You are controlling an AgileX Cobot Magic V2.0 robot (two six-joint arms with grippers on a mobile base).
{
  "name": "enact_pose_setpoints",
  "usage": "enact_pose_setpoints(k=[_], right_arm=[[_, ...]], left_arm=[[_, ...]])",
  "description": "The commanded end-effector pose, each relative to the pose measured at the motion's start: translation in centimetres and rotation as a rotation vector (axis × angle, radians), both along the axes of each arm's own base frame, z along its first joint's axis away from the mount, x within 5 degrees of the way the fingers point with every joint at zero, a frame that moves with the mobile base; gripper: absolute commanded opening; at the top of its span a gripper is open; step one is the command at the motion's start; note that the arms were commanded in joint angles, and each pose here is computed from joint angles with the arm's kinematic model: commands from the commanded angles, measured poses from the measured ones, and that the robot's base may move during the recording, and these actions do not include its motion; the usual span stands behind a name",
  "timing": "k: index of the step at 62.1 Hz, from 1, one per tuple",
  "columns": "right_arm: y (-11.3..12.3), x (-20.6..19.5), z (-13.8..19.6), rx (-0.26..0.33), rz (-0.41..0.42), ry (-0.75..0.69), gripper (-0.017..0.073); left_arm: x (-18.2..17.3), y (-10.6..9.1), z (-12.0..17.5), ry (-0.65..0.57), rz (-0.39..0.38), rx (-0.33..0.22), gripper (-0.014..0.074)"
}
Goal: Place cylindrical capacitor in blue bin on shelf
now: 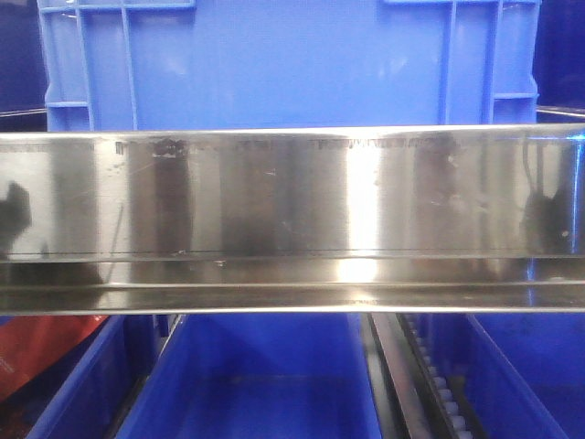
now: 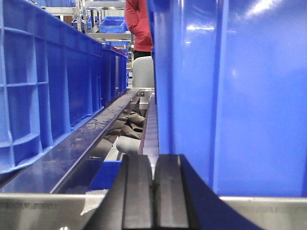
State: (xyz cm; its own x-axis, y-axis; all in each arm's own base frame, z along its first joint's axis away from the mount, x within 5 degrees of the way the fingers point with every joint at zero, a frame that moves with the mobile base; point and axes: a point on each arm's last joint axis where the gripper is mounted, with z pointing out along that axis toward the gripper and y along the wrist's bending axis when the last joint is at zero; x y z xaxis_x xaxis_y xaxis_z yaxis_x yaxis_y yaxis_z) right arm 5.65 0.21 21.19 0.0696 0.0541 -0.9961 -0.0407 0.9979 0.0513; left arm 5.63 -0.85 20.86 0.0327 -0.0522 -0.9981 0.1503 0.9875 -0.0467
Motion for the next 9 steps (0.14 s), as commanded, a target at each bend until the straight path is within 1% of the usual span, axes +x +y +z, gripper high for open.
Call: enact_pose_setpoints(k=[1, 9], right_arm=[[-0.05, -0.05, 0.21, -0.005, -0.008, -0.025, -0.0162], [-0.05, -0.05, 0.21, -0.005, -0.008, -0.025, -0.0162]], left_arm=[[-0.05, 0.03, 0.17, -0.015, 0.004, -0.003, -0.0111], [-0.05, 0.03, 0.17, -0.015, 0.004, -0.003, -0.0111]])
